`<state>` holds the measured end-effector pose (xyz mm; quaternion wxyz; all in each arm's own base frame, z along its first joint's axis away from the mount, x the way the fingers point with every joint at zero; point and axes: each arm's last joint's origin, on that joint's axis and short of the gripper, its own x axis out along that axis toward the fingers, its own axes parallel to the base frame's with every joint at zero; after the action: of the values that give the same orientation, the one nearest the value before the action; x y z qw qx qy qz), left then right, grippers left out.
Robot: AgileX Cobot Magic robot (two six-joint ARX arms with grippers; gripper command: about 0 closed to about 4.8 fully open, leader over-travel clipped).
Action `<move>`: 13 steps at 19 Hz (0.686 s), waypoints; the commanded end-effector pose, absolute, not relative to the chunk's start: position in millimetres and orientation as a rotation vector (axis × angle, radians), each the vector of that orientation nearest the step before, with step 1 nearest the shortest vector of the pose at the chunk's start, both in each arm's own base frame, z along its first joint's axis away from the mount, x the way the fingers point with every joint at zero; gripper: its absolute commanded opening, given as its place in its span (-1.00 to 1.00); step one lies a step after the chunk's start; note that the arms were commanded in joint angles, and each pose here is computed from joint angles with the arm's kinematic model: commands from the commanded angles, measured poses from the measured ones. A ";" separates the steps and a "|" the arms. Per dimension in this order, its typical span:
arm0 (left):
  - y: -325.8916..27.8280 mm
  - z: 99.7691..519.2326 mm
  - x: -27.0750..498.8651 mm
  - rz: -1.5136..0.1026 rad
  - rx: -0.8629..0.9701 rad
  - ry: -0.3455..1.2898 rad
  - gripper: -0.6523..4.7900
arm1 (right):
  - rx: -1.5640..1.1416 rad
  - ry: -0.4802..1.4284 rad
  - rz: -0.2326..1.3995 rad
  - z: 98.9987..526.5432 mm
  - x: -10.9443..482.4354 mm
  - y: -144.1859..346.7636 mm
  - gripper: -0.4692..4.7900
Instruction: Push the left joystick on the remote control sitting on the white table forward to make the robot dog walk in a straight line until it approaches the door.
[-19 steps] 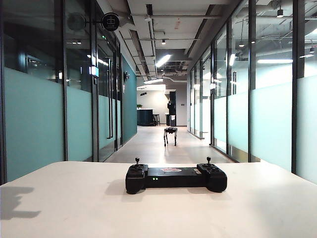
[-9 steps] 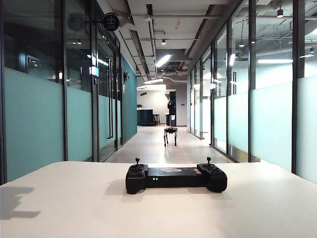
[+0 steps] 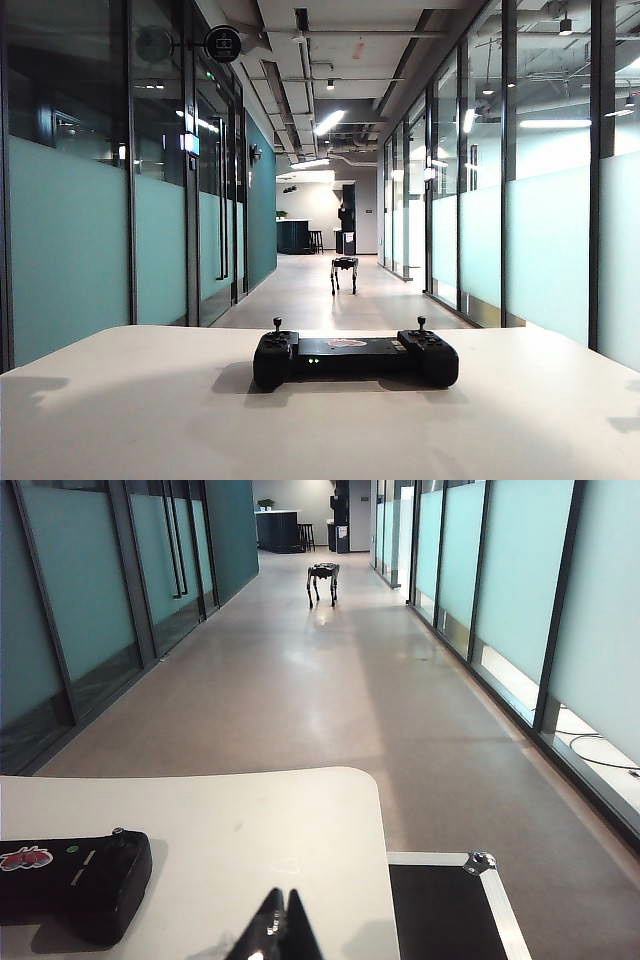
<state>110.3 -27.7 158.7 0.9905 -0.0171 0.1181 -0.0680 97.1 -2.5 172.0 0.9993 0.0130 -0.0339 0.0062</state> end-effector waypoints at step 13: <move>-6.4 185.7 98.9 -0.092 0.029 -0.074 -0.78 | 0.029 -0.071 0.013 170.1 97.4 -2.6 -0.81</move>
<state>100.7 -7.6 184.4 0.9988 0.0105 -0.0265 -0.0397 97.1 -2.5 172.0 0.9993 0.0130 -0.0335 0.0062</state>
